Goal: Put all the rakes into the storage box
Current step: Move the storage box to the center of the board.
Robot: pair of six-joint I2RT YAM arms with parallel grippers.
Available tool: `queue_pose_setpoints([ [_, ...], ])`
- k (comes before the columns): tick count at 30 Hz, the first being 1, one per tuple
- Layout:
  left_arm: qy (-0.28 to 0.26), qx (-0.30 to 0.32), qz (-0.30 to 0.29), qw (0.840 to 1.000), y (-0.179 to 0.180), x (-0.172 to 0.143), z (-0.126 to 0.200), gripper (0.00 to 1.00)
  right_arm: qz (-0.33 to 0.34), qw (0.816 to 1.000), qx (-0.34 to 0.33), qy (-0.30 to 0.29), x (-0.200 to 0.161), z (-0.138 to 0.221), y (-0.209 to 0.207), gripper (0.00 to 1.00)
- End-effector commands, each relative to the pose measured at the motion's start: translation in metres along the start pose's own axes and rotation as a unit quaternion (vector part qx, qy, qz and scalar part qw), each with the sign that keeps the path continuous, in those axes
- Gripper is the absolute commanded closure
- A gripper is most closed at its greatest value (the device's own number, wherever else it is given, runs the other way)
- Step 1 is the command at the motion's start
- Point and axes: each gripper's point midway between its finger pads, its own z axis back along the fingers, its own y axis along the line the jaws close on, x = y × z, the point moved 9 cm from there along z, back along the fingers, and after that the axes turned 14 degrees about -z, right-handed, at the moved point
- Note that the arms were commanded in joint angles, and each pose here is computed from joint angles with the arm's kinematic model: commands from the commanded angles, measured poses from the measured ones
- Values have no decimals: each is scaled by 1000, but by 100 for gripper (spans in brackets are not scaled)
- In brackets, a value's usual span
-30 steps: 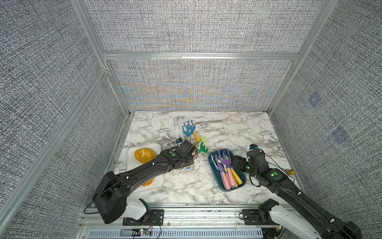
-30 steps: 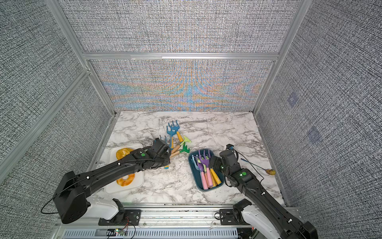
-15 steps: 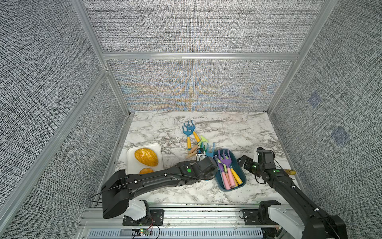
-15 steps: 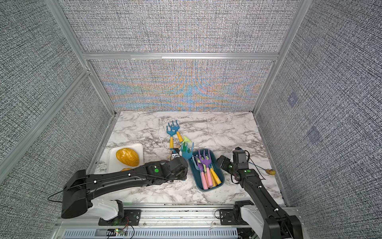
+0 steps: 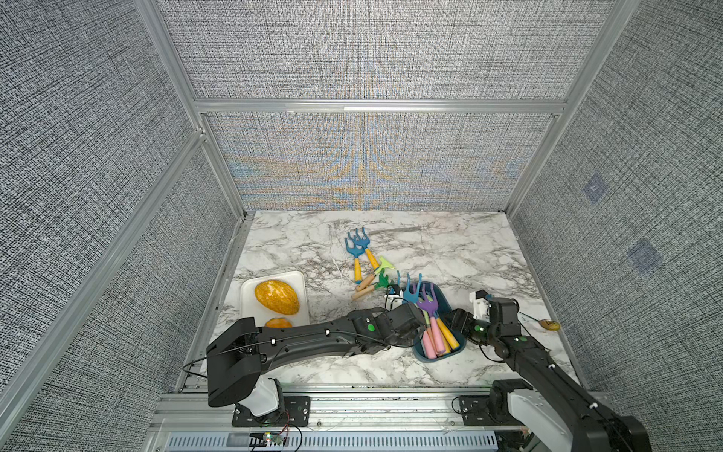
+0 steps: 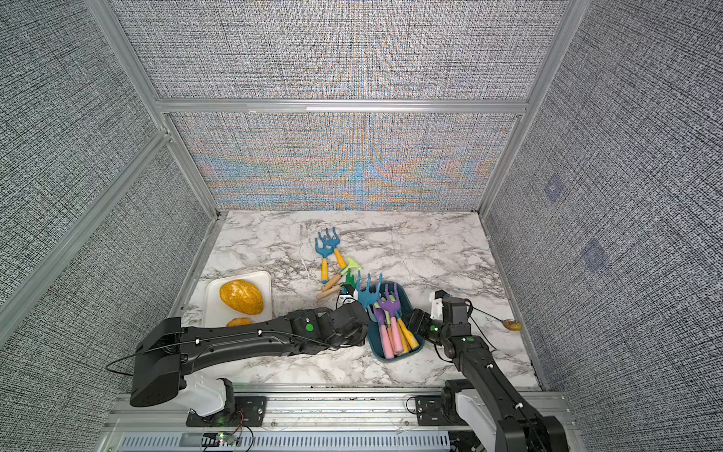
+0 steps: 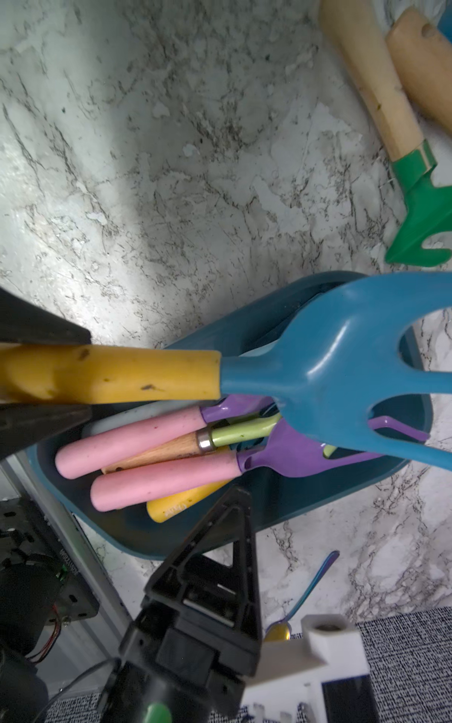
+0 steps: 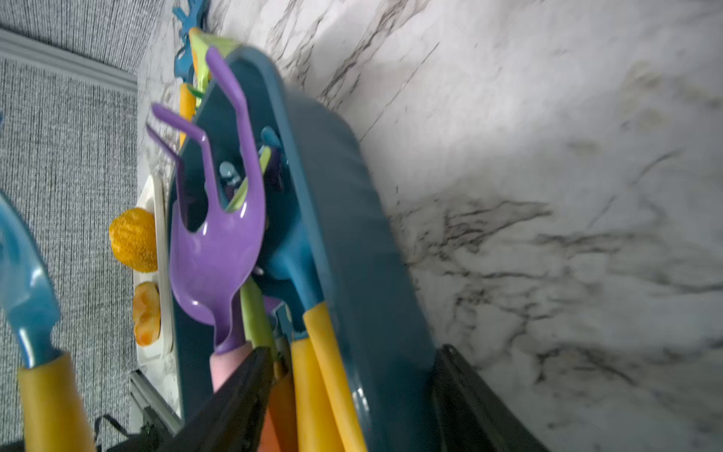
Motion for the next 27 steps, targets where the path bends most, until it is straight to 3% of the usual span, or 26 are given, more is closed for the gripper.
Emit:
queue_pose_setpoints([
  [1,-23,26,10,999,8,4,10,100,-13,998,53,40,-20,-2,18,41],
  [9,-22,36,19,999,12,4,10,100,-5,997,56,45,-38,-6,31,41],
  [15,-17,32,1,999,25,5,13,100,8,1000,25,-14,-29,10,34,40],
  [20,-10,-3,-52,999,25,3,19,100,32,996,12,-76,-17,31,47,31],
  [27,35,-47,-87,994,13,-6,0,100,52,994,17,-91,-12,40,57,19],
])
